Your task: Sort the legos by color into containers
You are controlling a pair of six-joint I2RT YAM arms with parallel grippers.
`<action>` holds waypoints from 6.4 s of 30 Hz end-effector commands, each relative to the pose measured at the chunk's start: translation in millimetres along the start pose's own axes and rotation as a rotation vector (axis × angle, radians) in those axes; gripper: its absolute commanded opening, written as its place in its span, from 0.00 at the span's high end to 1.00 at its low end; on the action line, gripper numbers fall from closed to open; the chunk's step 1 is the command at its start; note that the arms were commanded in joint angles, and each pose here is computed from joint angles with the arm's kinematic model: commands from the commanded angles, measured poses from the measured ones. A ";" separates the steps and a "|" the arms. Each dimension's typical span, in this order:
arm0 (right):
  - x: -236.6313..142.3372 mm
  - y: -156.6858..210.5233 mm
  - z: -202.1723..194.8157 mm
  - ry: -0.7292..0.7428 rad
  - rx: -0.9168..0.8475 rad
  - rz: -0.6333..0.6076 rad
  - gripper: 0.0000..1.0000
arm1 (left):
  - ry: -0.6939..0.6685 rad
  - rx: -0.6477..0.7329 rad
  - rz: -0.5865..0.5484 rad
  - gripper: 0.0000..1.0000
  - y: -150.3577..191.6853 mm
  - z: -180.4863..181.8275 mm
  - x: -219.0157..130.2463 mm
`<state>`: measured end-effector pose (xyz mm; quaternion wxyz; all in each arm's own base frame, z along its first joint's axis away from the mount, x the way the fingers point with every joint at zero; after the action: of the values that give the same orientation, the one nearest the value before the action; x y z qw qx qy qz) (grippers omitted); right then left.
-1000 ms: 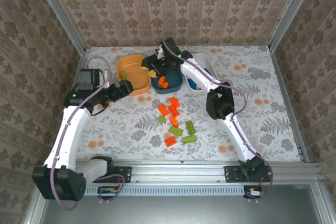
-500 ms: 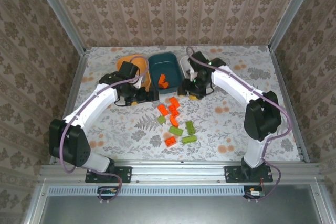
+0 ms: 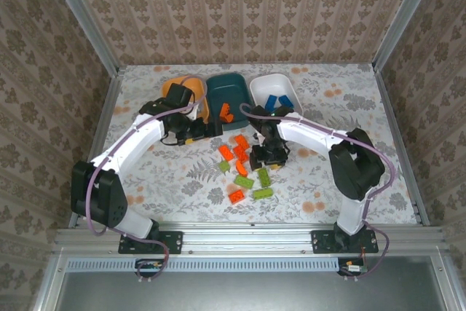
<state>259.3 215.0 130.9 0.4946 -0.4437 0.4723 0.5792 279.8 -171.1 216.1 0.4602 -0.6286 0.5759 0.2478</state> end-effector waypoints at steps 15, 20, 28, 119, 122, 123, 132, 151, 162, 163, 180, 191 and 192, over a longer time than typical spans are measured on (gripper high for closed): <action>49.1 -2.0 -2.4 0.159 -0.027 0.051 0.50 | 0.031 -0.055 -0.047 0.00 -1.8 8.9 -18.2; 41.6 -4.0 -5.1 0.154 -0.002 0.023 0.66 | 0.032 -0.059 -0.052 0.00 -2.3 10.8 -19.2; -33.1 -34.7 -0.4 -0.154 0.132 -0.109 0.67 | 0.029 -0.075 -0.082 0.00 -3.7 15.5 -28.0; -46.8 4.4 -132.2 -0.336 0.597 -0.135 0.36 | 0.010 0.950 0.332 0.04 51.2 -154.7 72.2; -42.5 12.0 -135.5 -0.338 0.612 -0.131 0.36 | 0.045 1.002 0.407 0.07 72.3 -164.0 90.1; -41.6 14.6 -136.3 -0.336 0.615 -0.128 0.36 | 0.046 1.020 0.435 0.08 79.9 -165.3 95.3; -34.2 29.0 -147.6 -0.331 0.650 -0.118 0.36 | 0.078 1.117 0.570 0.12 132.1 -176.5 122.9; -41.0 23.0 -152.7 -0.350 0.672 -0.140 0.36 | 0.026 1.101 0.714 0.46 161.2 -152.7 186.9; -39.7 23.5 -159.3 -0.349 0.690 -0.147 0.36 | -0.108 1.133 0.582 0.88 135.5 -153.0 166.1; -39.8 23.2 -160.2 -0.348 0.694 -0.146 0.36 | -0.126 1.125 0.557 0.89 127.8 -153.6 160.4; -45.5 4.2 -154.6 -0.421 0.719 -0.145 0.37 | -0.441 0.595 0.095 0.89 -78.3 -47.6 12.8; -49.9 16.1 -139.1 -0.396 0.664 -0.128 0.37 | -0.510 0.327 0.082 0.89 -131.5 58.1 26.0; -50.0 17.7 -137.6 -0.394 0.657 -0.129 0.37 | -0.504 0.316 0.086 0.89 -133.1 62.5 29.4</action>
<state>259.3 66.7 148.6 0.7278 -0.1666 0.5039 0.4344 417.4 -145.3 204.1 0.6796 -0.4286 0.5037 0.3175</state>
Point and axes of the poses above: each hand's point on the last joint's axis, 136 mm out from that joint toward the fingers, its own x axis out along the fingers, its own z axis along the line the jaws close on, y = z × x, the point moved 7 cm from there along -x, back along the fingers, and after that the axes turned 6 degrees about x, right-handed, at the moved point
